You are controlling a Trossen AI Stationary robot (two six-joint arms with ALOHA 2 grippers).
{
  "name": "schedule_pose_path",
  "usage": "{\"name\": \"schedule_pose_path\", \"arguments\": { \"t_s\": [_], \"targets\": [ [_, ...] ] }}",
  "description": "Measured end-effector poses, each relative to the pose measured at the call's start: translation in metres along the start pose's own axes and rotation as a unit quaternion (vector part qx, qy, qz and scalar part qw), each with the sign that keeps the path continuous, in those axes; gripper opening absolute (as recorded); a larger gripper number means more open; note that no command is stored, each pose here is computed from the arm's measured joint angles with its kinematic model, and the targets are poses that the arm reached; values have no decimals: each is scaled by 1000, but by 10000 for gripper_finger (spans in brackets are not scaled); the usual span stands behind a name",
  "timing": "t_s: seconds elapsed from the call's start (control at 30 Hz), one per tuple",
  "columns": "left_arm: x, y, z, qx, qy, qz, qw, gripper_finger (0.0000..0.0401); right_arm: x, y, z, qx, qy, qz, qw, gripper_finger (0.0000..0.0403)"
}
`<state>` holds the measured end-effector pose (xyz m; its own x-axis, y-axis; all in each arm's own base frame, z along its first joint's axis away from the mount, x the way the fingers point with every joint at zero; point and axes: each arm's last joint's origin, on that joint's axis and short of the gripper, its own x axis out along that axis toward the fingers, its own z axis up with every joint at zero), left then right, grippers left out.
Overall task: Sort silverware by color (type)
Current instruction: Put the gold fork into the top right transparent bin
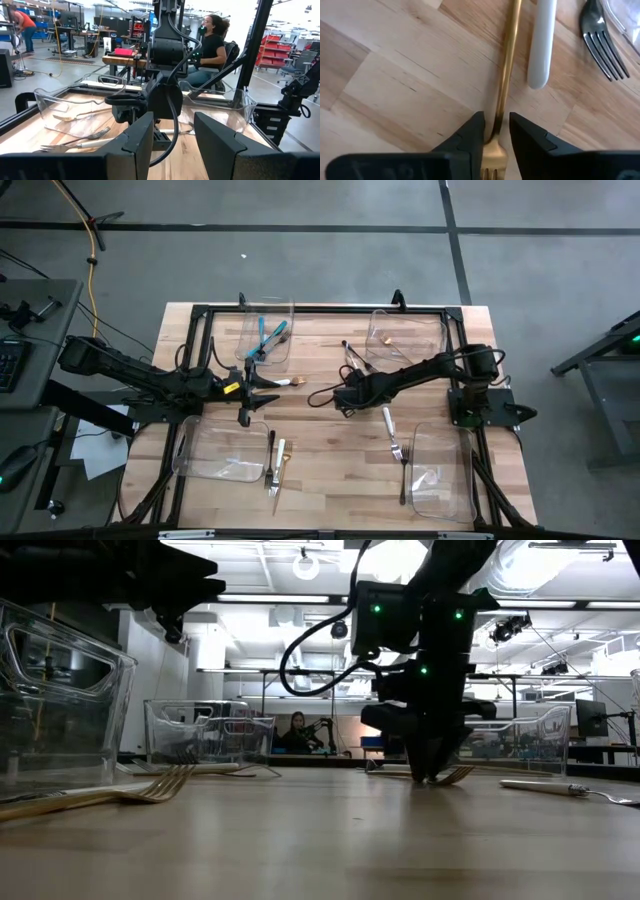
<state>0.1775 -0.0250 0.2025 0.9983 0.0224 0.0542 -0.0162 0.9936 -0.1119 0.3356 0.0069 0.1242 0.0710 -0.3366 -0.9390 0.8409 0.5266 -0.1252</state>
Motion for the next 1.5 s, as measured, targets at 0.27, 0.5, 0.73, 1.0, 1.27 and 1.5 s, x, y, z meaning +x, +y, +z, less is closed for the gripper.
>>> {"name": "schedule_pose_path", "arguments": {
  "t_s": [0.27, 0.5, 0.73, 1.0, 1.27, 1.5],
  "targets": [
    [0, 0, 0, 0, 0, 0, 1000, 133, -1, 2, -3, -20, -12, -5, 1000, 11],
    [0, 0, 0, 0, 0, 0, 1000, 133, -2, 3, -7, -32, -14, -9, 999, 7],
    [0, 0, 0, 0, 2, 0, 1000, 134, -2, 3, -7, -37, -14, -9, 999, 5],
    [0, 0, 0, 0, 2, 0, 1000, 133, -2, 4, -8, -49, -12, -9, 999, 4],
    [0, 0, -1, 1, 5, 1, 1000, 134, -2, 4, -8, -51, -10, -8, 999, 4],
    [0, 0, -1, 1, 7, 1, 1000, 134, -1, 4, -8, -62, -10, -7, 998, 3]
  ]
}}
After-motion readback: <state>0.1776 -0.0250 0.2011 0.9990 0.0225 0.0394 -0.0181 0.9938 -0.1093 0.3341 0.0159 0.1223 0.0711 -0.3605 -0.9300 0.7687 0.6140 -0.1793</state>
